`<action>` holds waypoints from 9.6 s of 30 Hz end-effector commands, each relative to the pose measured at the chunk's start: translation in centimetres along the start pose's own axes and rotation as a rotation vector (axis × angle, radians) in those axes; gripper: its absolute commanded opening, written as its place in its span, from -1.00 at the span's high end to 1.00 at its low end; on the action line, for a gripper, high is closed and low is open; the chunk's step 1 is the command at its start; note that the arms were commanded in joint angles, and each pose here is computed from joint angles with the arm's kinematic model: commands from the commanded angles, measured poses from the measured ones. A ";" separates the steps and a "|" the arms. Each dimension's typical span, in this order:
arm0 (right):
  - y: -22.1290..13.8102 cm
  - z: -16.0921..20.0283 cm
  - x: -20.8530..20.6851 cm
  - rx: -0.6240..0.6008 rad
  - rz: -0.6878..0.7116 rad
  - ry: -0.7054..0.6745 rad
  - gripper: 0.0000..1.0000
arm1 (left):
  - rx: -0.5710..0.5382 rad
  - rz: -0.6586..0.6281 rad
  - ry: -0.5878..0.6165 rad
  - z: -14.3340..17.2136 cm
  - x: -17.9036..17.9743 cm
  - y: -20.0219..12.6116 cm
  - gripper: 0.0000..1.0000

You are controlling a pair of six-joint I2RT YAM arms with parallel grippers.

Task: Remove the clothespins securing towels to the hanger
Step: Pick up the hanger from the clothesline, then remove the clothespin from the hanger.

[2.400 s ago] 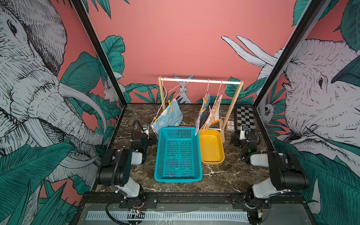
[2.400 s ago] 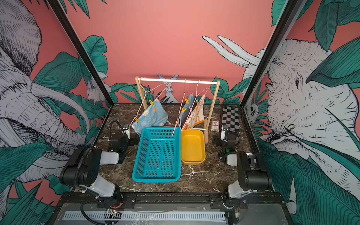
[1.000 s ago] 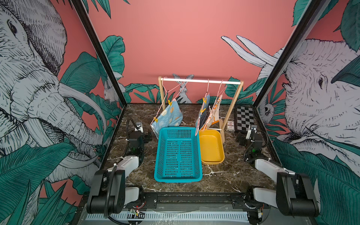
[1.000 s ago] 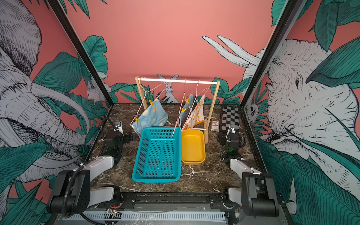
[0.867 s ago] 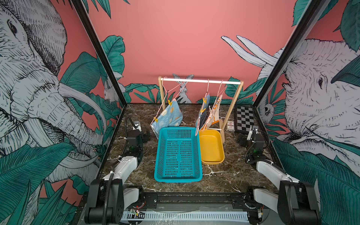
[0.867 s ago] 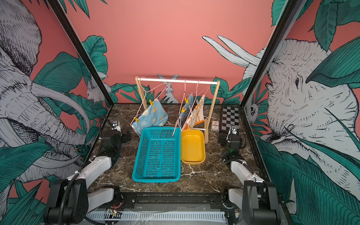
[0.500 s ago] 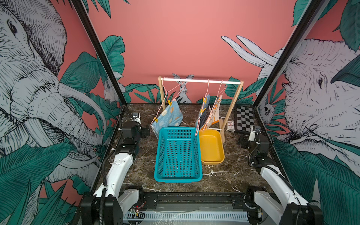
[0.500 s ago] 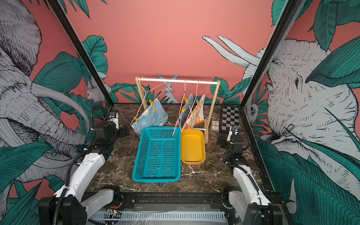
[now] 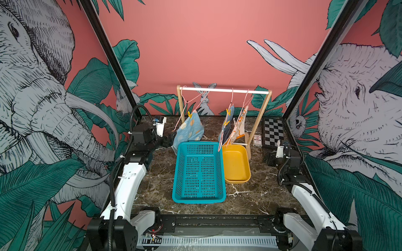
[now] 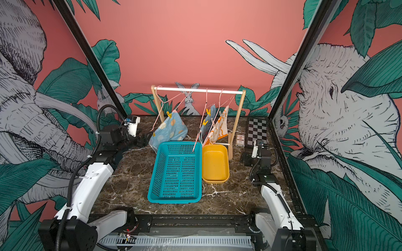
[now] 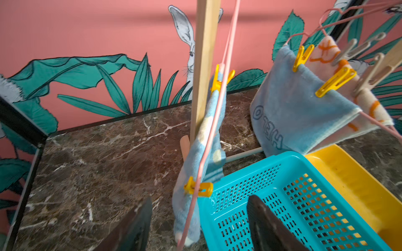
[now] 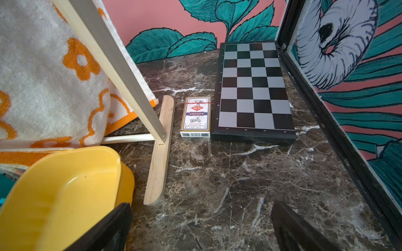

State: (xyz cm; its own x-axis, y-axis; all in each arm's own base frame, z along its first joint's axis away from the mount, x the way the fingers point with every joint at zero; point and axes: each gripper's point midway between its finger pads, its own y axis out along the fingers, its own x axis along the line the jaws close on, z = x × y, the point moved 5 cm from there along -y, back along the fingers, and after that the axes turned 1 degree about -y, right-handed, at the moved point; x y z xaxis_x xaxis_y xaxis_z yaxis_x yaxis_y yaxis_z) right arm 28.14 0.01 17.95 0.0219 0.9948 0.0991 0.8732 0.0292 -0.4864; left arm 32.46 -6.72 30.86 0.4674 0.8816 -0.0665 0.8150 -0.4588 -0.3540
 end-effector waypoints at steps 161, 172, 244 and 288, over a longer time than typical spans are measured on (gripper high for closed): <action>-7.3 -9.1 17.5 -0.114 -0.854 -0.253 -0.84 | -0.110 0.493 0.244 -9.1 -11.5 -12.1 1.00; -8.5 -10.4 21.0 -0.147 -0.948 -0.365 -0.75 | -0.109 0.467 0.290 -9.4 -11.7 -13.4 1.00; -14.9 -15.7 27.9 -0.372 -1.275 -0.825 -0.32 | -0.170 0.779 0.302 -12.1 -13.2 -11.6 1.00; -13.9 -17.9 30.6 -0.393 -1.442 -0.820 0.02 | -0.133 0.837 0.245 -11.9 -13.8 -10.2 1.00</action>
State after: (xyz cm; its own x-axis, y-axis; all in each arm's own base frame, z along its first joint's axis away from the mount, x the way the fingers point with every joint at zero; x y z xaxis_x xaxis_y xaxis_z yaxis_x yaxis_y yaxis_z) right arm 25.73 28.13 41.79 -0.9754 0.0072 -0.2205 0.0553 0.9756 -0.2125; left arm 22.26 -15.43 45.77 0.9678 0.2363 -0.0872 0.2164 -0.9572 -0.1921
